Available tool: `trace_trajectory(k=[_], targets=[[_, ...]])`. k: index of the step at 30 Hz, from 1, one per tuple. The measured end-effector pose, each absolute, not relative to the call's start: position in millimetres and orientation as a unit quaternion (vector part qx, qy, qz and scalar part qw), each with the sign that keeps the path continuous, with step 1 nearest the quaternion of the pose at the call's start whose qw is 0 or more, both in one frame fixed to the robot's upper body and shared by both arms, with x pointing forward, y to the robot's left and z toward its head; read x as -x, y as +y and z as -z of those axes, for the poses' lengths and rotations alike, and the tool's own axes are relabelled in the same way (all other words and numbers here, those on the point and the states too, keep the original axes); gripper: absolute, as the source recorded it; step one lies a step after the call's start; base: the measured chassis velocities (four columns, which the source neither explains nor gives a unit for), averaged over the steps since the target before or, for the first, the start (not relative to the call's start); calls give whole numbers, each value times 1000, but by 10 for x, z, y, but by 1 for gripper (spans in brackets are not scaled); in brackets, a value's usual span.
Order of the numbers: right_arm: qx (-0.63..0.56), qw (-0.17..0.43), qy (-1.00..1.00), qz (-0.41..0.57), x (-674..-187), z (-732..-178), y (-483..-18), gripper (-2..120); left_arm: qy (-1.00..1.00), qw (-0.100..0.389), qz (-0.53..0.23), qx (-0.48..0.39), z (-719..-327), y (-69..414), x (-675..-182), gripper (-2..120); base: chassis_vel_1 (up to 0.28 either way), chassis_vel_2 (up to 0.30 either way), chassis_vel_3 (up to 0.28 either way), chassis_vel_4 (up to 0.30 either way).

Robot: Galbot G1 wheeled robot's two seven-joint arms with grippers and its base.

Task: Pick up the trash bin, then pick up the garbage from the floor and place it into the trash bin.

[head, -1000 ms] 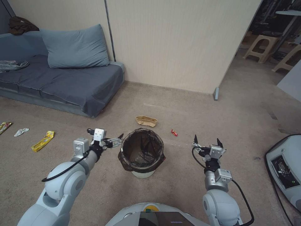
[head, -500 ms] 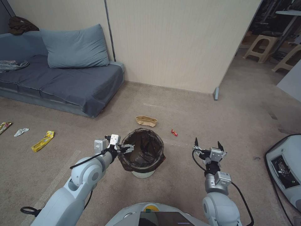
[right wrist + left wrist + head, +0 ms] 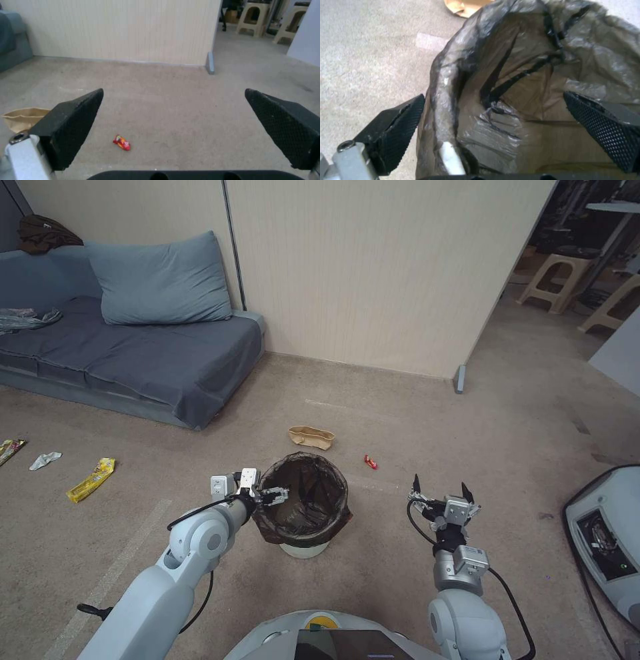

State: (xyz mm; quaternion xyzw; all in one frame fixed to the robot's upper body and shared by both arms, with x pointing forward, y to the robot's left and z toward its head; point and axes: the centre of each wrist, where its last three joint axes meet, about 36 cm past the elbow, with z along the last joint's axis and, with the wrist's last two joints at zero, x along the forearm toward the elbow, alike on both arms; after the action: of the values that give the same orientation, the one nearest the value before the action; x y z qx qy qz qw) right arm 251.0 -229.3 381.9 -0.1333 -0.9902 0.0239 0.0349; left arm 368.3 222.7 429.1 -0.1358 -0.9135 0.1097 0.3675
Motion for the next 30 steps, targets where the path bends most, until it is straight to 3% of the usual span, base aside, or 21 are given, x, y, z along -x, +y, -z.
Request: trace_trajectory(k=[18,30], targets=[[131,35,-990,-24,-2526,-3774,-2267,100,-915,374,-107,111,-4194,2324,-3744,100,0,0,0,0],[134,38,-990,-26,-2526,-3751,-2281,100,-913,382,-102,96,-4083,2368,-3779,65,0,0,0,0]])
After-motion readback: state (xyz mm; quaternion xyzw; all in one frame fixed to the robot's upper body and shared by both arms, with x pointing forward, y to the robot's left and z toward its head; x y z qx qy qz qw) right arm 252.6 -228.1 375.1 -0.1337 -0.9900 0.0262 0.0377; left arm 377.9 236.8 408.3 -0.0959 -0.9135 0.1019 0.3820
